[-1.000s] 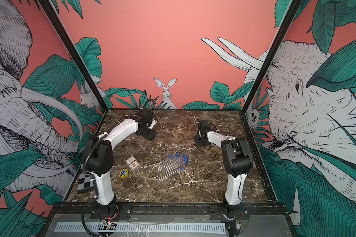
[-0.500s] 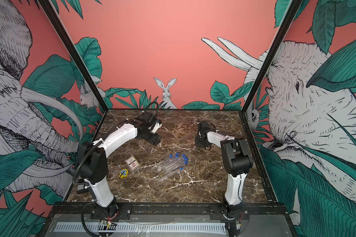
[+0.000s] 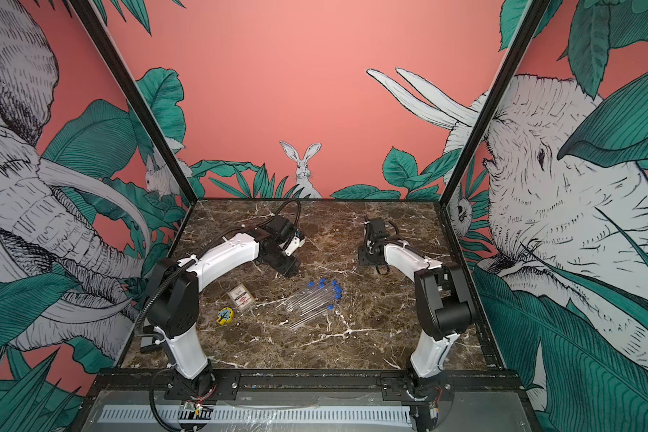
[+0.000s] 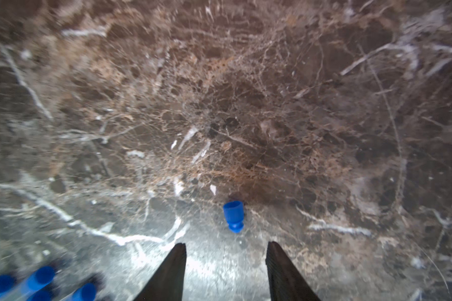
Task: Remove stoppers from test tubes
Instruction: Place the stopper at the center of the board.
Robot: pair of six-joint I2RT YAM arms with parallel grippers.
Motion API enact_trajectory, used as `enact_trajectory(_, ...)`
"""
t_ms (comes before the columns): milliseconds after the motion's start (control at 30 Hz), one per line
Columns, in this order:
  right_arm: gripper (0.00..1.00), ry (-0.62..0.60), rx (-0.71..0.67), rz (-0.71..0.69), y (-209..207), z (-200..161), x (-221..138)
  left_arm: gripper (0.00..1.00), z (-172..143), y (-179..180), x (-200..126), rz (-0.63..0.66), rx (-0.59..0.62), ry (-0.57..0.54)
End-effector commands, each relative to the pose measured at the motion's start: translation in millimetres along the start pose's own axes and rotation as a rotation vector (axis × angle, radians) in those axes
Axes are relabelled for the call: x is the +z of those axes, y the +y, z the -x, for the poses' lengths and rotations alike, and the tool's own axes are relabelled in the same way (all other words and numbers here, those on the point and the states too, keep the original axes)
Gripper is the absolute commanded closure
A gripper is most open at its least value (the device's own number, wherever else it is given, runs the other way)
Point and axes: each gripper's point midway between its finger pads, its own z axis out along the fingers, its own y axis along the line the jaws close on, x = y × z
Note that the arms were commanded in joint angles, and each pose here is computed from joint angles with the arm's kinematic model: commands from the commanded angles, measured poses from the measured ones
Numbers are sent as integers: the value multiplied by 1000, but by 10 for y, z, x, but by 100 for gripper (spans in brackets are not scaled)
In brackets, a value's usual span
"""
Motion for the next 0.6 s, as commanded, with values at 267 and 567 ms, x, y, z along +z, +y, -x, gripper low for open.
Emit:
enact_trajectory(267,15,-103,14,205,462,-188,-436,37,-52,-165,264,-33,2,46)
enact_trajectory(567,10,-114,-11,284,712,-290,-354,37,-174,-285,385,-41,40,98)
